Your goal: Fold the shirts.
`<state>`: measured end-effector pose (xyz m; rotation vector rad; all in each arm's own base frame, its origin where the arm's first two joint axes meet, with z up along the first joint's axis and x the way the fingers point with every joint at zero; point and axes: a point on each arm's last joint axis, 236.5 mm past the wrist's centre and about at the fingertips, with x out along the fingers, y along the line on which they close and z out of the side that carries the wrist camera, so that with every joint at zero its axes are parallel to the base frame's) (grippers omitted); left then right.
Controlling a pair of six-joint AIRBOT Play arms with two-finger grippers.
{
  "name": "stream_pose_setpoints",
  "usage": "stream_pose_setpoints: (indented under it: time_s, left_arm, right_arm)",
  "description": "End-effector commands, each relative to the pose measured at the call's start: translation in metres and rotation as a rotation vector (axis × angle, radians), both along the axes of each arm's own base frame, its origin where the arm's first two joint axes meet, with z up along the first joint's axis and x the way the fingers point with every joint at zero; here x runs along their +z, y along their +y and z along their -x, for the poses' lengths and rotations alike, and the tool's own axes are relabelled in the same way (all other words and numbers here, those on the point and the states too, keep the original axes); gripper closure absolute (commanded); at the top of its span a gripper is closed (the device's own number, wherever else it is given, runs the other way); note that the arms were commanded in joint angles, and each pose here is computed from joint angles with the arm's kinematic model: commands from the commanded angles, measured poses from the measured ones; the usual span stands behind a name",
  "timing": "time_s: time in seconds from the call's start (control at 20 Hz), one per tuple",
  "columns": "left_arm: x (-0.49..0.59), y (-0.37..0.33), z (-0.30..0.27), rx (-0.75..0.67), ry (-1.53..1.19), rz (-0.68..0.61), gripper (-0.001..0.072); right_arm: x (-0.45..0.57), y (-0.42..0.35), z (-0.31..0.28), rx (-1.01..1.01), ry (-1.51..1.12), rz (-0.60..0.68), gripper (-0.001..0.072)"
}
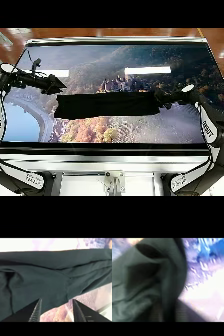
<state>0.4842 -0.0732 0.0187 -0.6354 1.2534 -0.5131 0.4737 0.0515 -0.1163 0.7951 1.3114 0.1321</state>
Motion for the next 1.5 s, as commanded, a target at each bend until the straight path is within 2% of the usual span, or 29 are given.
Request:
stream_pose_setpoints:
  time_s: [0.0, 0.1, 0.15, 0.2, 0.3, 0.35, 0.5, 0.65, 0.8, 0.9, 1.0, 1.1, 1.3, 1.45]
  left_arm:
    - [0.005, -0.018, -0.002, -0.039, -0.042, -0.009, 0.0265]
    - [0.005, -0.03, -0.009, -0.038, -0.07, -0.018, 0.0273]
    - [0.004, -0.038, -0.012, -0.04, -0.084, -0.022, 0.0326]
    - [0.003, -0.05, -0.017, -0.043, -0.106, -0.028, 0.0418]
    - [-0.004, -0.086, -0.022, -0.055, -0.147, -0.041, 0.0492]
    - [-0.011, -0.11, -0.018, -0.077, -0.157, -0.046, 0.0587]
    - [-0.026, -0.188, 0.01, -0.158, -0.158, -0.016, 0.0665]
    - [-0.021, -0.27, 0.035, -0.176, -0.188, 0.073, 0.067]
    - [-0.019, -0.342, 0.065, -0.212, -0.245, 0.106, 0.067]
    - [-0.019, -0.398, 0.097, -0.19, -0.169, 0.228, 0.0671]
    - [-0.022, -0.447, 0.134, -0.232, -0.102, 0.333, 0.0671]
    - [-0.027, -0.471, 0.148, -0.239, -0.053, 0.396, 0.0671]
    - [-0.02, -0.423, 0.085, -0.158, -0.13, 0.376, 0.0673]
    - [0.009, -0.328, 0.021, -0.147, -0.27, 0.271, 0.0673]
  right_arm:
    - [0.012, 0.017, -0.007, 0.002, -0.034, -0.058, 0.065]
    - [0.043, 0.011, -0.014, 0.031, -0.131, -0.04, 0.065]
    - [0.064, 0.009, -0.017, 0.03, -0.174, -0.03, 0.065]
    - [0.089, 0.007, -0.018, 0.033, -0.219, -0.024, 0.065]
    - [0.138, 0.011, -0.01, 0.063, -0.299, -0.014, 0.0651]
    - [0.161, 0.012, -0.002, 0.081, -0.334, -0.002, 0.065]
    - [0.217, 0.02, 0.026, 0.113, -0.387, 0.008, 0.065]
    - [0.267, 0.031, 0.059, 0.127, -0.434, -0.006, 0.065]
    - [0.315, 0.033, 0.086, 0.091, -0.513, 0.013, 0.065]
    - [0.334, 0.034, 0.101, 0.079, -0.543, 0.023, 0.065]
    - [0.343, 0.031, 0.112, 0.07, -0.557, 0.048, 0.065]
    - [0.338, 0.025, 0.115, 0.068, -0.543, 0.089, 0.065]
    - [0.304, 0.004, 0.108, 0.08, -0.454, 0.186, 0.065]
    - [0.289, 0.028, 0.078, 0.13, -0.483, 0.143, 0.0651]
